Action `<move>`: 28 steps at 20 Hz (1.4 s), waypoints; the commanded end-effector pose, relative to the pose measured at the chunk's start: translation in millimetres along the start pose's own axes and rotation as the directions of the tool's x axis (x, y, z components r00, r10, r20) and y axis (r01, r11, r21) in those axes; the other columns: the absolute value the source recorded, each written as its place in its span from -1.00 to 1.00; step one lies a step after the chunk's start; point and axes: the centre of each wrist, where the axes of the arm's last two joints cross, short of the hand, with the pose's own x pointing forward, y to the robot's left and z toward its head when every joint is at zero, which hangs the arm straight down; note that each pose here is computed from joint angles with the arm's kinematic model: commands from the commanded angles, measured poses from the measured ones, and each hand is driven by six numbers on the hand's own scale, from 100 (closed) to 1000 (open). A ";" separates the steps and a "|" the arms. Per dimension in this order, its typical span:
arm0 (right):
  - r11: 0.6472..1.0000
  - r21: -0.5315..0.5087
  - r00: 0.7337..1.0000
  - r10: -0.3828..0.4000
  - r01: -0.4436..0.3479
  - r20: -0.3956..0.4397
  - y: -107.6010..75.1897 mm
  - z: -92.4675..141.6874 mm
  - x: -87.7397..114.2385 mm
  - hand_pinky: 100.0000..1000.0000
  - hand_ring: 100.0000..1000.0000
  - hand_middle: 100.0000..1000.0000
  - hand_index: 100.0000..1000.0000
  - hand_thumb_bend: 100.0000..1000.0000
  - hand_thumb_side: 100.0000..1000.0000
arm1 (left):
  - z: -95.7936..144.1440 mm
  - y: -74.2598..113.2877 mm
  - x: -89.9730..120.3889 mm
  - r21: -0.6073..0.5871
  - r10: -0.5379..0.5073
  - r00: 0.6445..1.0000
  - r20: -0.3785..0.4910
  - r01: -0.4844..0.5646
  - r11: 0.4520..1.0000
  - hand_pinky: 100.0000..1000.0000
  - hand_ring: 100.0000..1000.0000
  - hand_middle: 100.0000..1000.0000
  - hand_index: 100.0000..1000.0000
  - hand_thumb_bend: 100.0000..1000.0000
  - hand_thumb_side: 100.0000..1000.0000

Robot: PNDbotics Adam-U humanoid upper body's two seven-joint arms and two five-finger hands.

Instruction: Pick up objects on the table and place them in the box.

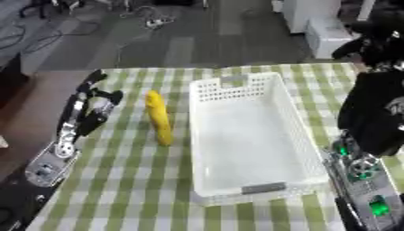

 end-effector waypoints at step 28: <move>1.000 0.006 0.999 -0.029 0.029 0.022 4.6 -7.1 2.9 -0.38 0.14 0.18 0.40 -1.00 0.82 | -21.0 -24.4 32.7 -0.247 0.022 0.997 0.074 -0.003 0.969 1.00 0.41 0.82 1.00 0.04 0.80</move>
